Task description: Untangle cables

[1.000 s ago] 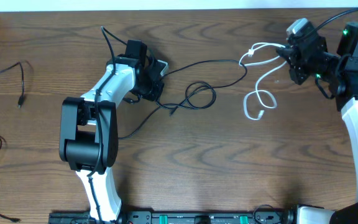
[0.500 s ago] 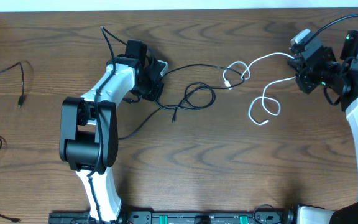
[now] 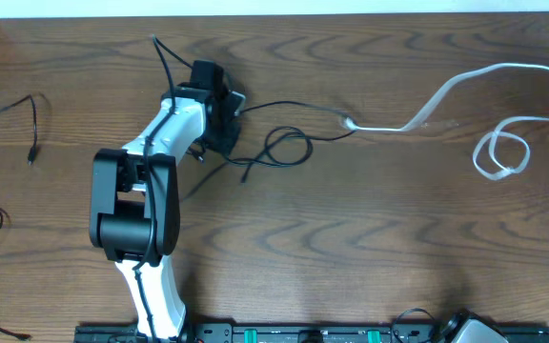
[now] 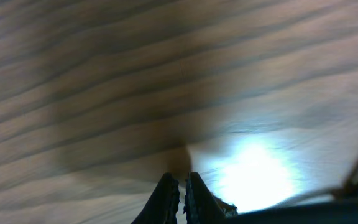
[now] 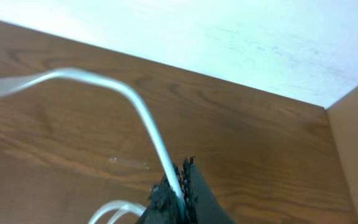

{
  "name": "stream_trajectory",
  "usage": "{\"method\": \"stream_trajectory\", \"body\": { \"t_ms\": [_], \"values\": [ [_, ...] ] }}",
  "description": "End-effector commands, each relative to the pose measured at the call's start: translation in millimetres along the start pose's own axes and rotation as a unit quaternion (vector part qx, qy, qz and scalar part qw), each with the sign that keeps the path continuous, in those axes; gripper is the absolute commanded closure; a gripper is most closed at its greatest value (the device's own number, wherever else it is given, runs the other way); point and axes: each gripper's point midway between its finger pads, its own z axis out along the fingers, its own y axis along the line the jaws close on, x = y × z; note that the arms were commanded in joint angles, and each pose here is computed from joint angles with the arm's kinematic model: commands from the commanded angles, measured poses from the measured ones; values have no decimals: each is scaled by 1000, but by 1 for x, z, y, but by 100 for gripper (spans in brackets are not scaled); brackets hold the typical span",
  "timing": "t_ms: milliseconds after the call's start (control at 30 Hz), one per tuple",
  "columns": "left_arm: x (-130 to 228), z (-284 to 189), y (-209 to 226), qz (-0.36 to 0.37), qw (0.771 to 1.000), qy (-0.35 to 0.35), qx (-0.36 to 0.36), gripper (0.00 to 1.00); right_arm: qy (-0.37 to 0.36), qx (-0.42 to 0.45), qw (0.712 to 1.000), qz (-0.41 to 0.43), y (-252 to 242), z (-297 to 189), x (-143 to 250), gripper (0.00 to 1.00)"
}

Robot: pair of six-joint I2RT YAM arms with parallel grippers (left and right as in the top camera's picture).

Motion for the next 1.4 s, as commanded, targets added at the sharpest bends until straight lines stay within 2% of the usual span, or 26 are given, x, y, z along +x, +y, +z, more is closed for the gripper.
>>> {"method": "stream_trajectory", "body": {
  "t_ms": [0,200,333,533,733,900,1133,1367],
  "values": [
    [18,-4,54,-73,994,21,-82,92,-15,-7,999,37,-7,-9,0,99],
    [40,-7,99,-203,976,16,-81,92,-15,-2,999,39,-11,-10,2,99],
    [37,-6,89,-177,984,6,-29,93,-5,-1,999,45,-16,-2,9,99],
    [28,-5,76,-148,989,1,-27,93,32,-21,995,87,-24,26,37,99],
    [28,-5,77,-150,988,6,-44,93,20,-71,993,92,-6,39,34,99],
    [56,-14,131,-253,957,26,-142,93,18,-90,993,81,8,45,27,99],
    [108,-22,185,-392,906,38,-156,93,14,-111,992,65,26,53,18,99],
    [146,-30,208,-436,884,62,-157,92,3,-130,991,43,43,59,6,99]
  ]
}}
